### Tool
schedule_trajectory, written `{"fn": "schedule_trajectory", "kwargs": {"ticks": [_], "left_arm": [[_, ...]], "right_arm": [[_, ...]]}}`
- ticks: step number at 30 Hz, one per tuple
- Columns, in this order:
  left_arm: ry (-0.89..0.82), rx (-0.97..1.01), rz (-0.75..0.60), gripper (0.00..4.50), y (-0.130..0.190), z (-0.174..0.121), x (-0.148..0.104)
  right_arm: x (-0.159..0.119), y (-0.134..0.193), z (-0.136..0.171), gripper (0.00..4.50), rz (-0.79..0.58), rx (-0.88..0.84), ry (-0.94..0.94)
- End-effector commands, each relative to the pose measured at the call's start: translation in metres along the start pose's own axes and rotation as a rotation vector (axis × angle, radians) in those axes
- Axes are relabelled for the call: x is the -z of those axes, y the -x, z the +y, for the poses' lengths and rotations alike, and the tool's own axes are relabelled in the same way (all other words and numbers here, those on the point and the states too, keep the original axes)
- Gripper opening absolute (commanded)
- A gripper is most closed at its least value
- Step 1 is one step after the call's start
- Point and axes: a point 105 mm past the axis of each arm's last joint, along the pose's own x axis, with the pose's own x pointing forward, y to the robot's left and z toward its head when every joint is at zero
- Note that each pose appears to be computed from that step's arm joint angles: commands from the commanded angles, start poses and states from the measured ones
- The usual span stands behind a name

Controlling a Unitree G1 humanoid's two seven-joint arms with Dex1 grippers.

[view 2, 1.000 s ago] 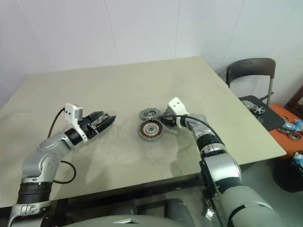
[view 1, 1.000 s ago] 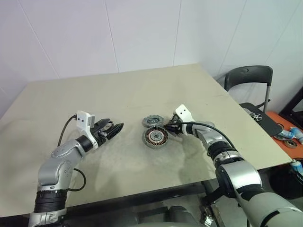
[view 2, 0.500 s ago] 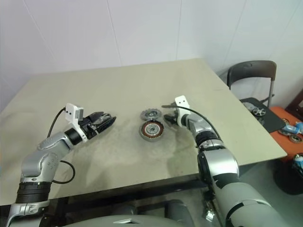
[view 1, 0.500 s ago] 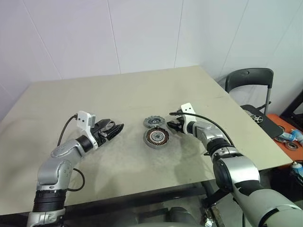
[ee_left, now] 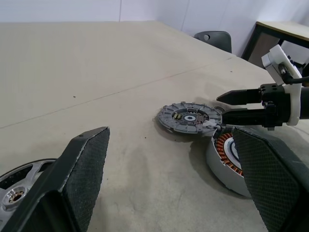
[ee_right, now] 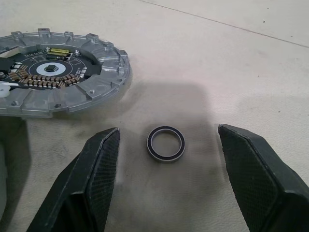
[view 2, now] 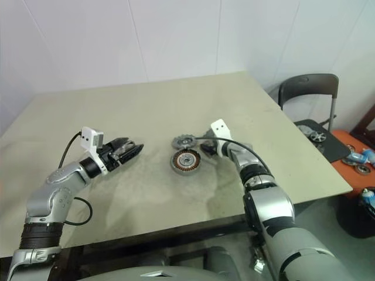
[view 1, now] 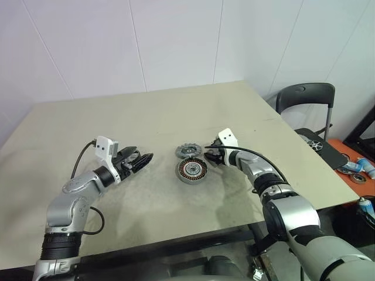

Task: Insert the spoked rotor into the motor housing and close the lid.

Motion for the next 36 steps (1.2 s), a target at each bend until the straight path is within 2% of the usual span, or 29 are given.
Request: {"fn": "schedule_trajectory", "kwargs": {"ticks": [1,5,18,22,24,27,31,36], "left_arm": [[-0.043,0.007,-0.04,4.32,-0.001,-0.001,-0.016],[-0.046,0.005,-0.041,4.32,-0.001,-0.002,-0.018],[-0.047,0.001,-0.047,4.32,-0.003,-0.004,-0.021],[-0.048,-0.003,-0.047,4.32,-0.003,-0.002,-0.021],[-0.048,-0.004,-0.046,4.32,-0.003,0.0,-0.021],[-0.046,-0.005,-0.045,4.32,-0.002,0.002,-0.021],[-0.044,-0.003,-0.043,4.32,-0.003,0.002,-0.019],[-0.04,0.002,-0.044,4.32,-0.004,0.003,-0.018]], "right_arm": [[0.023,0.0,0.005,3.03,0.079,-0.01,-0.049],[0.026,0.0,0.003,1.83,0.097,0.005,-0.084],[0.024,0.001,0.007,1.83,0.092,-0.044,-0.104],[0.022,0.003,-0.002,0.97,0.099,0.009,-0.176],[0.014,0.003,-0.004,0.97,0.078,0.018,-0.208],[-0.006,0.002,0.005,0.86,0.01,-0.057,-0.245],[-0.007,0.002,0.005,0.71,0.03,-0.037,-0.207],[-0.026,0.008,0.011,0.71,-0.034,-0.086,-0.185]]}}
